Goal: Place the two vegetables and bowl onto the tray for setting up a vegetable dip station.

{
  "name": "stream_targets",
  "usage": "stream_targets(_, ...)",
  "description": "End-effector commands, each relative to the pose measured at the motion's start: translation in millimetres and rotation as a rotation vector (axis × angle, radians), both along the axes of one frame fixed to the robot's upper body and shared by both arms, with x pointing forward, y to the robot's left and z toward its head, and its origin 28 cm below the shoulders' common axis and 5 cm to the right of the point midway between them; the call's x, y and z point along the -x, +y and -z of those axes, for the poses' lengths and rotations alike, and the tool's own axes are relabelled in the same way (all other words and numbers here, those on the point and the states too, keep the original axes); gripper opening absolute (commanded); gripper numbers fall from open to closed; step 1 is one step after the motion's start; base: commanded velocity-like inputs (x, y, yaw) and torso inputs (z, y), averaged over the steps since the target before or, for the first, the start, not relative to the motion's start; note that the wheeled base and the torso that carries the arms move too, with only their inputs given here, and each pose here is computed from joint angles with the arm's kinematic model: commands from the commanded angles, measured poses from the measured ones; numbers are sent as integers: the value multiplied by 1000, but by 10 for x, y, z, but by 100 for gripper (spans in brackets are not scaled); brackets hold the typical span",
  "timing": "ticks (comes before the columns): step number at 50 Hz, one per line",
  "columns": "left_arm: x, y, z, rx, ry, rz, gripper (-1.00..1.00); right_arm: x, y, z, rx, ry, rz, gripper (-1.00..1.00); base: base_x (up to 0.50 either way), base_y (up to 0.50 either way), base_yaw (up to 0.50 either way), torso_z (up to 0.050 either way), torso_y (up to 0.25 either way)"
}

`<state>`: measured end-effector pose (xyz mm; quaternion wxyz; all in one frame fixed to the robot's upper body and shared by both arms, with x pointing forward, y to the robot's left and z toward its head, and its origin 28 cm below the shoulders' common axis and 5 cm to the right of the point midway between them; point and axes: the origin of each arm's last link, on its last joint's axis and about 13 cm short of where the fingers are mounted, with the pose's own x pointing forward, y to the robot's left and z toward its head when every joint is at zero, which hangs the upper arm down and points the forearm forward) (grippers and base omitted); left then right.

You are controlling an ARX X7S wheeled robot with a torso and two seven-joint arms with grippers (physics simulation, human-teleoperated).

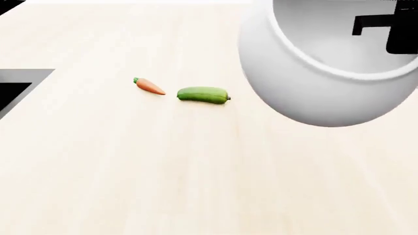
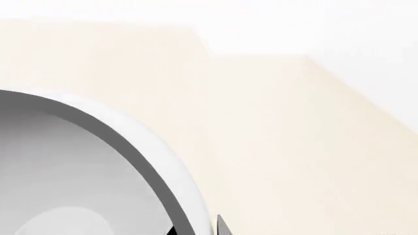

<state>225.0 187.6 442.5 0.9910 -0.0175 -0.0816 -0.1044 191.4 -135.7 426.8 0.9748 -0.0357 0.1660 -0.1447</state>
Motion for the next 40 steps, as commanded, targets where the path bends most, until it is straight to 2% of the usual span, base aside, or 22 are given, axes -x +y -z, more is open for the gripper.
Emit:
stream_targets(1, -556, -118, -35, -149, -1, 146, 100, 142, -55, -40, -17, -47, 33, -100, 0, 0, 0, 0, 0)
stream_targets(2, -658, -130, -41, -151, 7, 163, 100, 139, -53, -35, -19, -46, 30, -100, 0, 0, 0, 0, 0)
stream_targets(4, -805, -147, -35, -198, 5, 115, 100, 140, -51, -28, -21, -42, 25, -100, 0, 0, 0, 0, 0)
stream_targets(5, -954, -181, -8, -215, 16, 113, 100, 134, -55, -22, -28, -42, 21, -100, 0, 0, 0, 0, 0)
stream_targets(7, -1091, -215, 31, -258, 28, 171, 100, 128, -59, -16, -36, -44, 19, -100, 0, 0, 0, 0, 0)
stream_targets(9, -1159, -235, 17, -256, 63, 233, 100, 134, -60, -16, -37, -43, 18, -100, 0, 0, 0, 0, 0)
stream_targets(10, -1224, -270, 5, -97, 65, 328, 100, 140, -66, -12, -37, -42, 18, -100, 0, 0, 0, 0, 0)
stream_targets(11, -1260, -276, -15, -19, -62, 356, 100, 141, -70, -12, -40, -44, 20, -100, 0, 0, 0, 0, 0)
stream_targets(12, -1314, -282, 30, -204, -165, 359, 100, 143, -72, -15, -39, -45, 19, -100, 0, 0, 0, 0, 0)
stream_targets(13, -1338, -282, 42, -253, -71, 432, 100, 140, -73, -14, -42, -45, 21, -100, 0, 0, 0, 0, 0)
stream_targets(14, -1354, -288, 11, -244, -83, 433, 100, 139, -72, -12, -41, -45, 20, -100, 0, 0, 0, 0, 0)
stream_targets(17, -1468, -290, -119, -352, -37, 453, 100, 129, -71, 0, -45, -41, 16, -100, 0, 0, 0, 0, 0)
stream_targets(19, -1485, -267, -172, -375, 5, 564, 100, 116, -67, 5, -48, -39, 12, -100, 0, 0, 0, 0, 0)
stream_targets(21, -1561, -261, -172, -404, 36, 548, 100, 102, -64, 16, -49, -34, 8, -100, 0, 0, 0, 0, 0)
stream_targets(22, -1582, -259, -168, -430, 48, 553, 100, 98, -64, 21, -49, -33, 6, -100, 0, 0, 0, 0, 0)
stream_targets(24, -1646, -237, -82, -546, 91, 592, 100, 90, -63, 29, -51, -29, 4, -100, 0, 0, 0, 0, 0)
stream_targets(28, -1645, -219, -63, -582, 148, 670, 100, 84, -64, 32, -53, -28, 1, -100, 0, 0, 0, 0, 3)
stream_targets(32, -1617, -197, -86, -567, 194, 728, 100, 100, -68, 27, -55, -29, 0, -100, 0, 0, 0, 0, 0)
stream_targets(34, -1628, -181, -46, -595, 245, 768, 100, 104, -75, 16, -57, -33, 2, -100, 0, 0, 0, 0, 0)
stream_targets(40, -1656, -210, 68, -636, 315, 809, 100, 152, -97, -15, -58, -47, 8, -100, 0, 0, 0, 0, 0)
